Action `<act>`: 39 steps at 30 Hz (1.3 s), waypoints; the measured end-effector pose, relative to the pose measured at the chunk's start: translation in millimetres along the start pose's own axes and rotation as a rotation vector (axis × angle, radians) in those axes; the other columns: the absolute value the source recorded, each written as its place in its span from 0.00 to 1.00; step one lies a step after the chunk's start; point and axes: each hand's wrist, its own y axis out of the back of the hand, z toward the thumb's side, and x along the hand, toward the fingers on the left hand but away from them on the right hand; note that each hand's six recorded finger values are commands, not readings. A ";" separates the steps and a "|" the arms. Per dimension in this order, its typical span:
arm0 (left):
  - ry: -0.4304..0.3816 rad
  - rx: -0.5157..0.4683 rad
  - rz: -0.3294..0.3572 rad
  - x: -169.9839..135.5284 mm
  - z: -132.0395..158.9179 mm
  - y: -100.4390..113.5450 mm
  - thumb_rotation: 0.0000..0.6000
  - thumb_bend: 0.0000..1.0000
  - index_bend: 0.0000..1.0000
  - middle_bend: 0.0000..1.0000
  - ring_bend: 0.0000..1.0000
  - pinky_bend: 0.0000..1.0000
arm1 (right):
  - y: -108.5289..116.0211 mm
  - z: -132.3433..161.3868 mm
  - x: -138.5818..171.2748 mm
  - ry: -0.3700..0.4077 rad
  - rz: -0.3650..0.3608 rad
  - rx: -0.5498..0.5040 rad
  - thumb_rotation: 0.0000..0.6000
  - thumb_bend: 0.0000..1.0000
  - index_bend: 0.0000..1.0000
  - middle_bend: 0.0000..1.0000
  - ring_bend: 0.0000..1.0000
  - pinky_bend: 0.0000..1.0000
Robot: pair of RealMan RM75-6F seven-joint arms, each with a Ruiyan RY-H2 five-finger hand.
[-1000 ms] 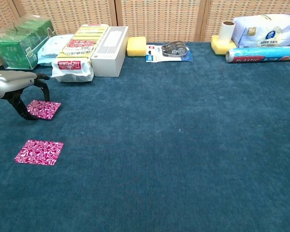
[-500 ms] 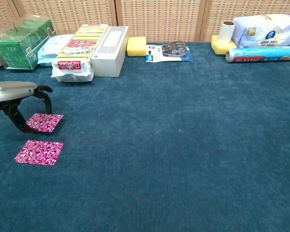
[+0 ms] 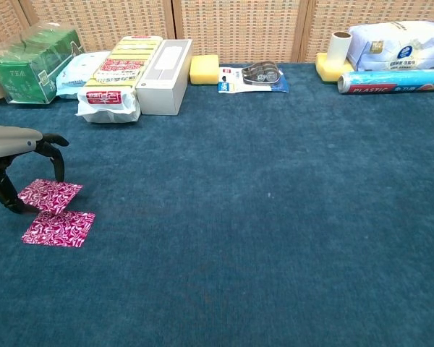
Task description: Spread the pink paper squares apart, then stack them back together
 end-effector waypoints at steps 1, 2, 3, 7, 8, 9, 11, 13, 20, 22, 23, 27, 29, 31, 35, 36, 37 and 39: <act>0.000 0.003 -0.002 -1.1 0.4 -1.6 1.00 0.21 0.37 0.00 0.00 0.00 | 0.2 -0.1 0.0 0.000 -0.001 0.000 0.88 0.00 0.08 0.00 0.00 0.00; -0.003 0.003 -0.009 -2.6 1.3 -4.6 1.00 0.21 0.37 0.00 0.00 0.00 | 0.5 -0.1 0.1 0.000 -0.001 -0.001 0.88 0.00 0.08 0.00 0.00 0.00; -0.006 0.004 -0.014 -3.7 1.9 -6.8 1.00 0.21 0.37 0.00 0.00 0.00 | 0.8 -0.2 0.2 0.000 -0.002 -0.002 0.88 0.00 0.08 0.00 0.00 0.00; -0.005 0.019 -0.021 -7.3 2.7 -13.1 1.00 0.21 0.37 0.00 0.00 0.00 | 0.9 -0.5 0.2 -0.001 -0.002 -0.004 0.88 0.00 0.08 0.00 0.00 0.00; -0.005 0.022 -0.023 -8.7 3.9 -14.7 1.00 0.21 0.37 0.00 0.00 0.00 | 0.8 -0.6 0.1 -0.001 -0.001 -0.003 0.88 0.00 0.08 0.00 0.00 0.00; -0.005 0.025 -0.025 -9.8 5.0 -15.7 1.00 0.21 0.37 0.00 0.00 0.00 | 0.8 -0.5 0.1 -0.001 -0.001 -0.002 0.88 0.00 0.08 0.00 0.00 0.00; -0.003 0.034 -0.022 -11.7 6.7 -17.1 1.00 0.21 0.37 0.00 0.00 0.00 | 0.8 -0.3 0.4 0.000 -0.001 -0.002 0.88 0.00 0.08 0.00 0.00 0.00; 0.000 0.046 -0.015 -13.2 8.2 -18.0 1.00 0.21 0.37 0.00 0.00 0.00 | 1.1 -0.4 0.6 0.000 -0.002 -0.003 0.88 0.00 0.08 0.00 0.00 0.00; 0.008 0.084 0.002 -16.9 16.2 -25.0 1.00 0.21 0.37 0.00 0.00 0.00 | 2.0 -0.6 1.1 0.002 -0.003 -0.006 0.88 0.00 0.08 0.00 0.00 0.00; 0.008 0.089 0.002 -17.2 17.6 -27.8 1.00 0.21 0.37 0.00 0.00 0.00 | 1.4 0.3 1.3 0.006 0.000 -0.005 0.88 0.00 0.08 0.00 0.00 0.00; 0.007 0.092 0.000 -17.4 18.2 -29.5 1.00 0.21 0.37 0.00 0.00 0.00 | 1.2 0.5 1.3 0.007 0.001 -0.005 0.88 0.00 0.08 0.00 0.00 0.00; 0.012 0.098 0.002 -16.4 20.0 -32.5 1.00 0.21 0.37 0.00 0.00 0.00 | 1.6 0.1 1.3 0.005 0.000 -0.007 0.89 0.00 0.08 0.00 0.00 0.00; 0.015 0.090 0.006 -15.5 21.4 -32.7 1.00 0.21 0.37 0.00 0.00 0.00 | 2.2 -0.2 1.5 0.004 -0.002 -0.008 0.89 0.00 0.08 0.00 0.00 0.00; 0.014 0.087 0.006 -15.2 22.1 -33.4 1.00 0.21 0.37 0.00 0.00 0.00 | 2.6 -0.3 1.5 0.004 -0.003 -0.008 0.88 0.00 0.08 0.00 0.00 0.00; 0.011 0.080 0.002 -16.6 23.7 -35.0 1.00 0.18 0.37 0.00 0.00 0.00 | 2.2 -0.2 1.5 0.007 -0.001 -0.009 0.88 0.00 0.08 0.00 0.00 0.00; 0.010 0.079 0.001 -16.9 24.0 -35.3 1.00 0.18 0.37 0.00 0.00 0.00 | 2.1 0.0 1.6 0.008 -0.001 -0.009 0.88 0.00 0.08 0.00 0.00 0.00; 0.010 0.080 0.001 -17.0 24.0 -35.5 1.00 0.18 0.37 0.00 0.00 0.00 | 2.2 -0.2 1.6 0.008 -0.001 -0.010 0.88 0.00 0.08 0.00 0.00 0.00; 0.011 0.080 0.000 -17.0 24.4 -35.8 1.00 0.18 0.37 0.00 0.00 0.00 | 2.7 -0.6 1.9 0.008 -0.002 -0.011 0.88 0.00 0.08 0.00 0.00 0.00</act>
